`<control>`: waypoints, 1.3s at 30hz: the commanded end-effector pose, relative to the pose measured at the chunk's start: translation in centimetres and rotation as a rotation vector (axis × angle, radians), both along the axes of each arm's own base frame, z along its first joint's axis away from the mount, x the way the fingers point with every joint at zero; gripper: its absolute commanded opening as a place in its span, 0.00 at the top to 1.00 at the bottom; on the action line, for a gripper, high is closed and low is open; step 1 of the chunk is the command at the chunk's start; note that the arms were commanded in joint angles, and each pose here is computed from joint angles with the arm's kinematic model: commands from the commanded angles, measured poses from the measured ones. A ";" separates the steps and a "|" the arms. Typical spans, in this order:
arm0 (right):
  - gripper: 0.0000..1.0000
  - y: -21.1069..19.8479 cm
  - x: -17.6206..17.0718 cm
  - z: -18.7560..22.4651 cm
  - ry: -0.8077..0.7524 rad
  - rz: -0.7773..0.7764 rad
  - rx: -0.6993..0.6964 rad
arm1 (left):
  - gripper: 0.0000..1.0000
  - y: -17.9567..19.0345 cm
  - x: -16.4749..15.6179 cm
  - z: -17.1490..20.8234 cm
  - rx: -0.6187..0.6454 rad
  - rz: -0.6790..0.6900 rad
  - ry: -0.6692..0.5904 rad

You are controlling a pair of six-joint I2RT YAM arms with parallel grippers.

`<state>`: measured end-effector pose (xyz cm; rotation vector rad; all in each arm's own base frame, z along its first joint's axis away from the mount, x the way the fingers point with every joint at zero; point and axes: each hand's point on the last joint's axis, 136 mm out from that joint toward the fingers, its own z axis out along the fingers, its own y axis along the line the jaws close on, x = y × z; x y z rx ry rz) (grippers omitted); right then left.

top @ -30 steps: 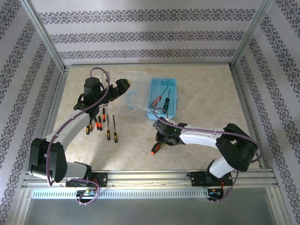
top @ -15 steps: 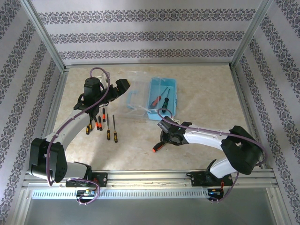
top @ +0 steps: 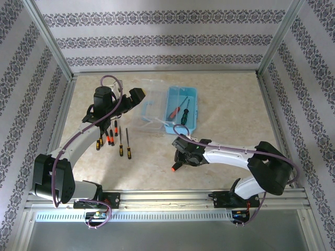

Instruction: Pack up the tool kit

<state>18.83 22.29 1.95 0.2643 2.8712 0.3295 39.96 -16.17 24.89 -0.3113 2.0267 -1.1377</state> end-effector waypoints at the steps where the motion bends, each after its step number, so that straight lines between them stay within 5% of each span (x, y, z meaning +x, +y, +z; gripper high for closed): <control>1: 0.47 1.1 -0.2 -0.1 0.018 -0.023 0.022 | 0.00 0.2 0.5 1.9 -0.021 -0.002 -0.050; 21: 0.74 -8.4 -0.2 -1.5 -0.031 -0.225 -0.071 | 0.00 0.1 0.4 2.2 -0.029 -0.007 -0.056; 28: 0.73 -10.9 0.7 -1.3 -0.027 -0.252 -0.070 | 0.00 0.1 0.4 2.1 -0.029 -0.007 -0.054; 32: 0.58 -11.6 0.8 -1.2 -0.018 -0.241 -0.099 | 0.00 0.1 0.3 2.1 -0.030 -0.008 -0.053; 39: 0.60 -10.4 0.8 -2.1 0.012 -0.218 -0.073 | 0.00 0.0 0.4 2.2 -0.036 -0.013 -0.052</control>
